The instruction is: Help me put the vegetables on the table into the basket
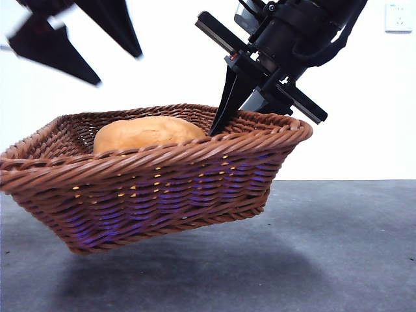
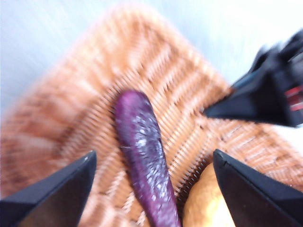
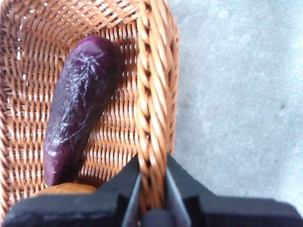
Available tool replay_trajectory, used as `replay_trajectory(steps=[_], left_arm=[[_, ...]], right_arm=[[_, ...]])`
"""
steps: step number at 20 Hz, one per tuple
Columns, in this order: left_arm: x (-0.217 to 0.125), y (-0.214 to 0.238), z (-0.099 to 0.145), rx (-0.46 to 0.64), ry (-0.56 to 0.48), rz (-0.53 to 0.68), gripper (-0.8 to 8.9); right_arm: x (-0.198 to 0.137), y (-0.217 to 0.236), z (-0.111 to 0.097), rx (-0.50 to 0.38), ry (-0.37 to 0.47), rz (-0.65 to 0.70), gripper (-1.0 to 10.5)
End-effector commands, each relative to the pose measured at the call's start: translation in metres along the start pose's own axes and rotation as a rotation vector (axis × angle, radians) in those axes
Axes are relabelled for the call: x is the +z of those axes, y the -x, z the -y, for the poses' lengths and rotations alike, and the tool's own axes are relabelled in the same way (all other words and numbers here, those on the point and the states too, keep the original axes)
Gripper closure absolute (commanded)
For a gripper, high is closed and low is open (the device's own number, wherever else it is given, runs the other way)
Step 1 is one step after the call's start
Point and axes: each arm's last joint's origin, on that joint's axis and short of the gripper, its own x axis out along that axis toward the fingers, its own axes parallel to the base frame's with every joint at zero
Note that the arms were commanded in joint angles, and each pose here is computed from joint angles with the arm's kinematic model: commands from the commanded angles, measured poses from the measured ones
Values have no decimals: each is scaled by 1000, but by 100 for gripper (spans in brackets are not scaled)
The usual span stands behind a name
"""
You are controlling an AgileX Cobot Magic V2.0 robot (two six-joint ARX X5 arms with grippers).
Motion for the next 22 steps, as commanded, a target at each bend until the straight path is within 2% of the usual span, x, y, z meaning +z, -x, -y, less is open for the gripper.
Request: replay_trajectory(steps=[1,2,3,4,7,9,11,14,17,22], left_arm=[[-4,32,1,25,-8,76,411],[-8,50,2,41,-7,108,507],[-13,64,3,53,-11,131,710],[-17,73,4,63,-19,148,829],[-27,95,6,89,-42,177,819],[-33,102,6,149,-52,169,819],[-39,106,6,185,-50,144,819],[-41,109,7,180,-59,150,820],[-41,109,7,180,-59,151,820],[-41,109,7,180,-59,152,820]], right_arm=[[6,1,-3,24,11,29,958],[10,5,-4,33,10,43,958],[16,11,-4,47,8,62,958],[24,17,-5,62,5,76,958],[50,46,2,17,26,100,958],[67,69,15,-46,24,125,958],[78,91,35,-106,-1,148,958],[80,110,74,-186,-38,152,958],[80,128,103,-250,-69,172,958],[78,132,143,-277,-124,153,958]])
